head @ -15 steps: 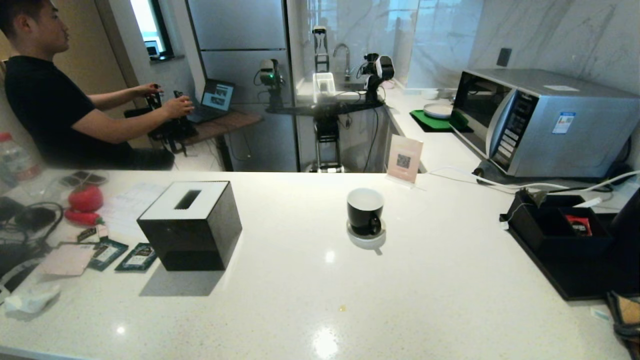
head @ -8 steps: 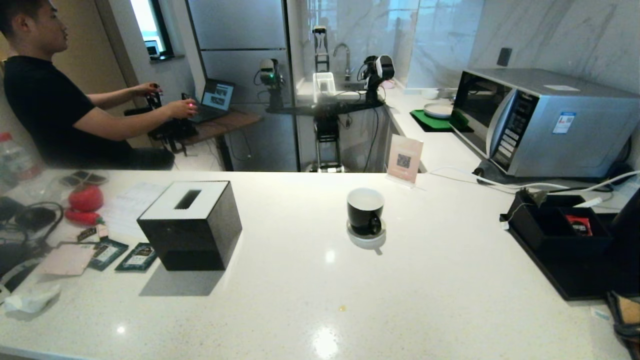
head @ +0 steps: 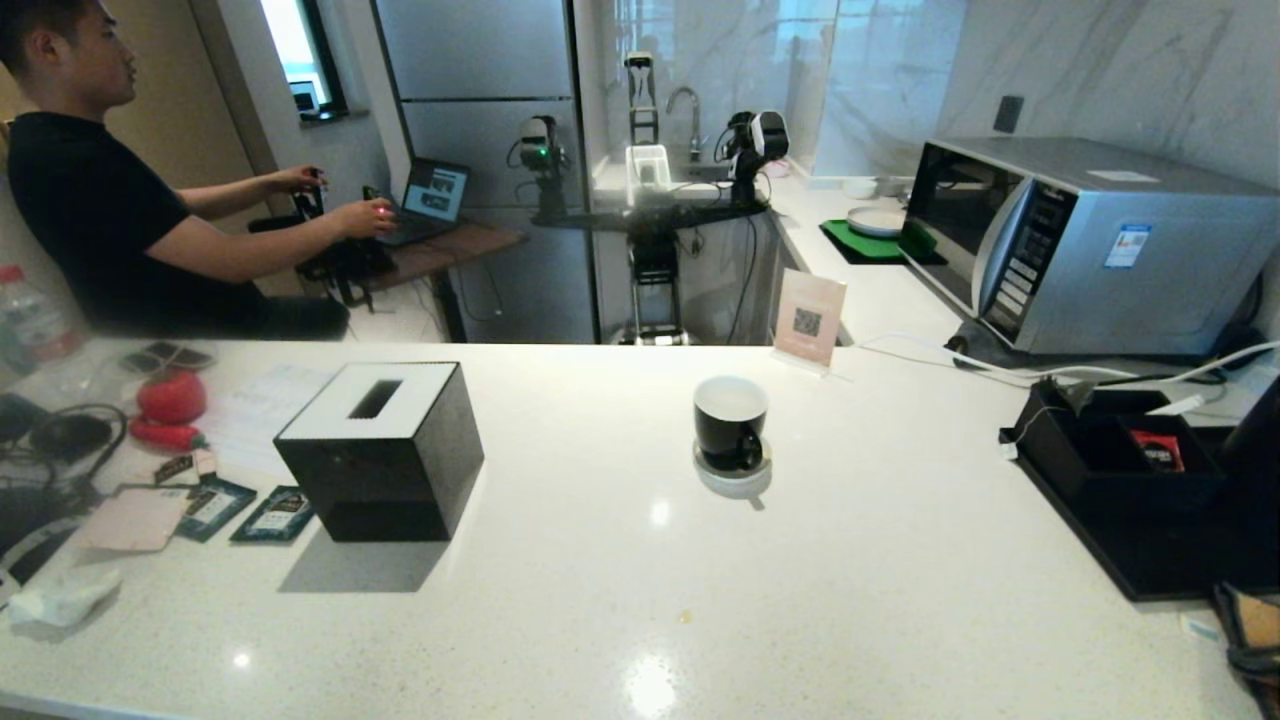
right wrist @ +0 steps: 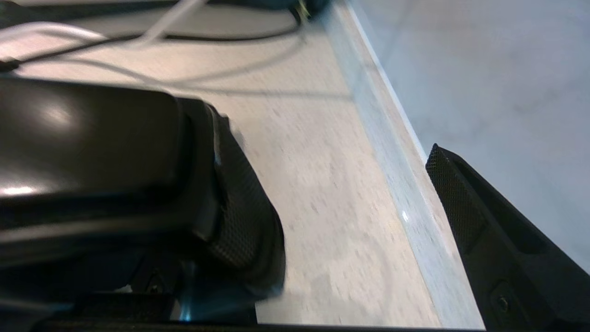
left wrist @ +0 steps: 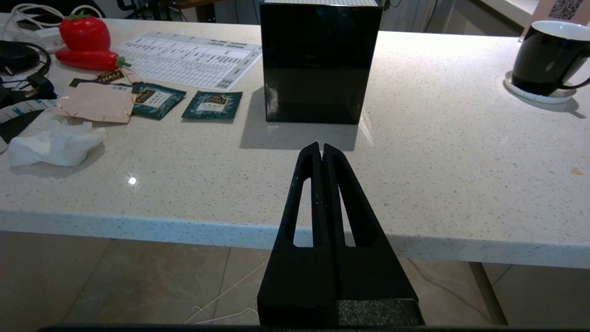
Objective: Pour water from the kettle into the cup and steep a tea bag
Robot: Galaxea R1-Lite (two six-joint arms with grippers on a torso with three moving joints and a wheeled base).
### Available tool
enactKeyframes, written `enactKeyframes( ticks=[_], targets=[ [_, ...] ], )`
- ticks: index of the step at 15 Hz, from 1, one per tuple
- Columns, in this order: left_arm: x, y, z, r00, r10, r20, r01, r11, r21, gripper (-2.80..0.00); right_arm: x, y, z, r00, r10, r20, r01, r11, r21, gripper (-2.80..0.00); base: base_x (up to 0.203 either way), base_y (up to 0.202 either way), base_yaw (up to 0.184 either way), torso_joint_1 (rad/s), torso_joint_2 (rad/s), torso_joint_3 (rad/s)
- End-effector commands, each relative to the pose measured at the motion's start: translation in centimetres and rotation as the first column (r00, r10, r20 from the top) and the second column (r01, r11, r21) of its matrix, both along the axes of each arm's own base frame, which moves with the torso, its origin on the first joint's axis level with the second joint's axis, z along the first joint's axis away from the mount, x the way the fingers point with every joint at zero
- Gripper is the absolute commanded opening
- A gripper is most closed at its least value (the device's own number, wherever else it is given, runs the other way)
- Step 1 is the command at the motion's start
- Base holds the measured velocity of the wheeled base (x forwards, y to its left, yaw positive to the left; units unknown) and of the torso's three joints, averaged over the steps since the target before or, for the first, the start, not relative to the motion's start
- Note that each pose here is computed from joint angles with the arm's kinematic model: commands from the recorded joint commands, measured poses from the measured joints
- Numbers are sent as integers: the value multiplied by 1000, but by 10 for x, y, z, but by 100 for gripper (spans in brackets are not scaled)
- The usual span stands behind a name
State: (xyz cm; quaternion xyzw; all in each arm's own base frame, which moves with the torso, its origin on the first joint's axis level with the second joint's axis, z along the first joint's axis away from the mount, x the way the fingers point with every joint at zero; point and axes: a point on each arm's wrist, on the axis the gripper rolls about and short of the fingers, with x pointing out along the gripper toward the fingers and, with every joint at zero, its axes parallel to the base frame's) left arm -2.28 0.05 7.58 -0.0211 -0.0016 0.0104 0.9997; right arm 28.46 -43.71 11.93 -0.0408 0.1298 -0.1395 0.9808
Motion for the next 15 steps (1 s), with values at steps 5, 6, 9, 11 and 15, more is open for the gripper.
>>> enactKeyframes(
  ticks=[5, 6, 9, 11, 15],
  targets=[
    [0, 0, 0, 1000, 1, 0, -1, 1000, -1, -280, 10, 1, -11, 999, 43, 29, -44, 999, 32, 0, 0, 0, 0, 0, 0, 0],
    [0, 0, 0, 1000, 1, 0, -1, 1000, -1, -280, 10, 1, -11, 999, 39, 36, -41, 998, 43, 0, 0, 0, 0, 0, 0, 0],
    [0, 0, 0, 1000, 1, 0, -1, 1000, -1, -280, 11, 1, -2, 997, 35, 72, -37, 999, 25, 0, 0, 0, 0, 0, 0, 0],
    [0, 0, 0, 1000, 1, 0, -1, 1000, -1, -280, 11, 1, 1, 996, 34, 82, -37, 999, 27, 0, 0, 0, 0, 0, 0, 0],
    [0, 0, 0, 1000, 1, 0, -1, 1000, -1, -280, 12, 0, 0, 994, 31, 105, -34, 999, 25, -280, 0, 0, 0, 0, 0, 0]
  ],
)
